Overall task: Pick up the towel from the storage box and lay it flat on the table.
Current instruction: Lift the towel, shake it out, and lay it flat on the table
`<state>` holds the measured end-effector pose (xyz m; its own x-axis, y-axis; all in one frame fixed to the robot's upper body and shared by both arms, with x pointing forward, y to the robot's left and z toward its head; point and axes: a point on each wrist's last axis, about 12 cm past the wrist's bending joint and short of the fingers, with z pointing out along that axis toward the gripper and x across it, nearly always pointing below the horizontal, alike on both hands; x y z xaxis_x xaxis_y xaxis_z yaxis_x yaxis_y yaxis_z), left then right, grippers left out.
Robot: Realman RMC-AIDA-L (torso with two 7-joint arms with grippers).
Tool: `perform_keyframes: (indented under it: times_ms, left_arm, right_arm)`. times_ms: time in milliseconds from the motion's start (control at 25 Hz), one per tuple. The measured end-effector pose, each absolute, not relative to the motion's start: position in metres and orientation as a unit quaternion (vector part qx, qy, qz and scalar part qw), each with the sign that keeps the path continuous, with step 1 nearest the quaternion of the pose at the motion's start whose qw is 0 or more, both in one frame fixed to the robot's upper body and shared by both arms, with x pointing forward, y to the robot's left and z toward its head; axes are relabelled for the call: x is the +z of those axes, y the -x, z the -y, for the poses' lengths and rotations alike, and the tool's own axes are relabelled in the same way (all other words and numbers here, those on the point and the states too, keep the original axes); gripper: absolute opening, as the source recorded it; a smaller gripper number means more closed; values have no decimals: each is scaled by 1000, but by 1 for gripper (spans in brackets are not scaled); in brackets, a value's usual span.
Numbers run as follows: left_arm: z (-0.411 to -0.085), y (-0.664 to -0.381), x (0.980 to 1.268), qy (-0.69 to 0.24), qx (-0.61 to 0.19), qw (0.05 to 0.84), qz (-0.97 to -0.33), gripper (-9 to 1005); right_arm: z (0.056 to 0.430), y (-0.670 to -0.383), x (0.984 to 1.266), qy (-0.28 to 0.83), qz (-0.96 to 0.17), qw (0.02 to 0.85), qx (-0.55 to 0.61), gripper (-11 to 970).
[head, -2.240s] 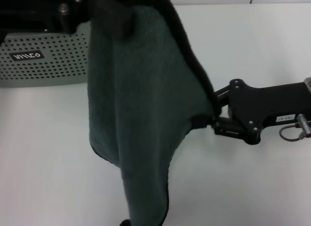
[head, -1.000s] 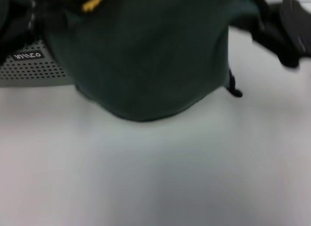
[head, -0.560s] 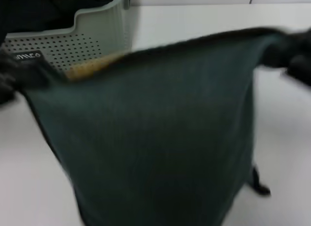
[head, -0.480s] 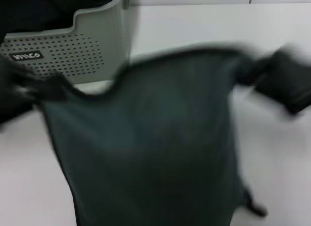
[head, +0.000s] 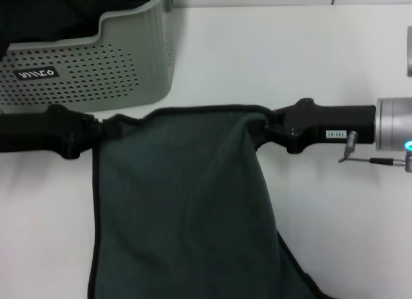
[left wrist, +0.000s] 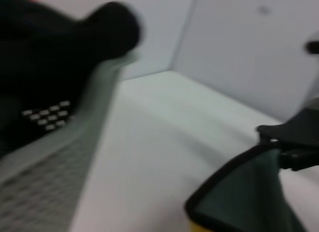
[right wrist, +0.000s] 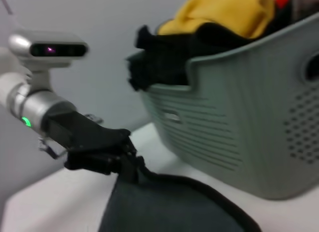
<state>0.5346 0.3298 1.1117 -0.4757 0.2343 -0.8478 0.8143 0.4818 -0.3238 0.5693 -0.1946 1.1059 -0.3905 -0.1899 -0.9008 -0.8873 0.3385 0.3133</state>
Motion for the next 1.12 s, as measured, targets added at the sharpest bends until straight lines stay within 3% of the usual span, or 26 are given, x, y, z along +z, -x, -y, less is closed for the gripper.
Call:
perform_keyframes:
  times_ms: [480,880,1120]
  left_arm:
    - [-334,-561,1107,-297,-303,381,-821,158]
    - [-339,-563,1102,-289,-280,380,-833,163]
    - [-338,-562,1097,-271,-286,371,-841,166]
  right_arm:
    - [178,-600,1107,378,-739,404,383,12]
    - [177,-602,1105,369,-743,414,375,14]
    - [176,-605,1102,370,-751,418,352,118]
